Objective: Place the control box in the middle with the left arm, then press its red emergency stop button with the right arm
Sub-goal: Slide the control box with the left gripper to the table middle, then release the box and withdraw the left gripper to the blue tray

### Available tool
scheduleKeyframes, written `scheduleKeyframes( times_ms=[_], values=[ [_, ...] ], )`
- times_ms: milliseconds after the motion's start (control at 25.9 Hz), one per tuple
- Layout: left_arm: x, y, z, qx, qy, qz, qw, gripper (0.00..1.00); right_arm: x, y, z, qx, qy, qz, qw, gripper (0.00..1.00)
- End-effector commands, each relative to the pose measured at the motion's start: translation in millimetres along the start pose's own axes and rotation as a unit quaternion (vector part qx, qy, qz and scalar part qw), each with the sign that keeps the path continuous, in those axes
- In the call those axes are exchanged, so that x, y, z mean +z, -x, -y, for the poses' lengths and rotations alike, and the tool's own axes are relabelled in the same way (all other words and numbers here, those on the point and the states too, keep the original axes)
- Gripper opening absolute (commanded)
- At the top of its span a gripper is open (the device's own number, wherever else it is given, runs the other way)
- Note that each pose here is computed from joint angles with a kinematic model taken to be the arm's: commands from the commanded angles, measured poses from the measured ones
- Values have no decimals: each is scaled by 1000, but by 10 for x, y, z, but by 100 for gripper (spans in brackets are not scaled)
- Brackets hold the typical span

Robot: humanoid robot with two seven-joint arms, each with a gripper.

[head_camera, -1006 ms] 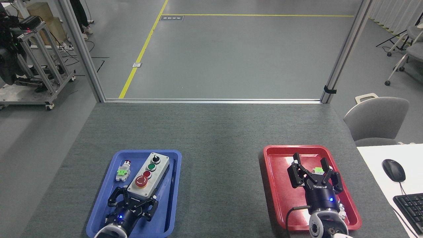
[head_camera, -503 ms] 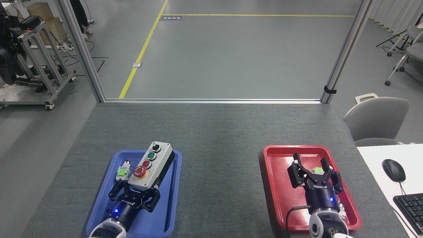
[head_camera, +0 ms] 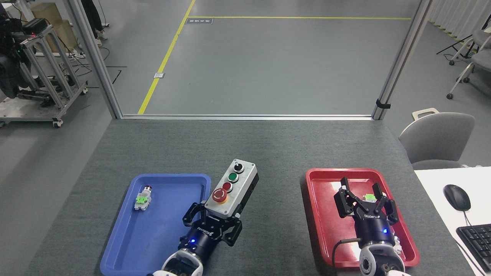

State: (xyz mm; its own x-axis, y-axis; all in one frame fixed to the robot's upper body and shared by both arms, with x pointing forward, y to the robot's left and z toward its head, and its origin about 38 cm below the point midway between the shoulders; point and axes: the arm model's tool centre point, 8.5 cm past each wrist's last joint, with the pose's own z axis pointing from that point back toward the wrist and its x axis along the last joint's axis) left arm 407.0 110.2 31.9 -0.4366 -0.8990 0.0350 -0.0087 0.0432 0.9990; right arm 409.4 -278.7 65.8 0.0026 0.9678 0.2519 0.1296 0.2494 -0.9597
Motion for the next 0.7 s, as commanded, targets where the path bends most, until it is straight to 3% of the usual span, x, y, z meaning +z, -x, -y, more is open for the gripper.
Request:
scheduleKeyframes(
  times_ms=[0, 193, 503, 541, 619, 657],
  values=[
    [-289, -348, 73, -11, 21, 11, 1000, 0, -1, 10, 4, 0, 0, -1, 1000, 100],
    [-362, -549, 318, -34, 64, 23, 997, 0, 1, 29, 5, 1, 0, -3, 1000, 100],
    [-307, -822, 446, -70, 81, 31, 994, 0, -4, 63, 23, 2, 2, -9, 1000, 100],
    [-307, -821, 449, -70, 82, 31, 994, 19, -9, 73, 30, 2, 3, -13, 1000, 100],
    [-304, -812, 468, -72, 94, 28, 993, 68, -13, 92, 35, 3, 3, -18, 1000, 100],
    [-303, -804, 475, -74, 101, 24, 992, 83, -12, 105, 36, 3, 4, -23, 1000, 100]
  ],
)
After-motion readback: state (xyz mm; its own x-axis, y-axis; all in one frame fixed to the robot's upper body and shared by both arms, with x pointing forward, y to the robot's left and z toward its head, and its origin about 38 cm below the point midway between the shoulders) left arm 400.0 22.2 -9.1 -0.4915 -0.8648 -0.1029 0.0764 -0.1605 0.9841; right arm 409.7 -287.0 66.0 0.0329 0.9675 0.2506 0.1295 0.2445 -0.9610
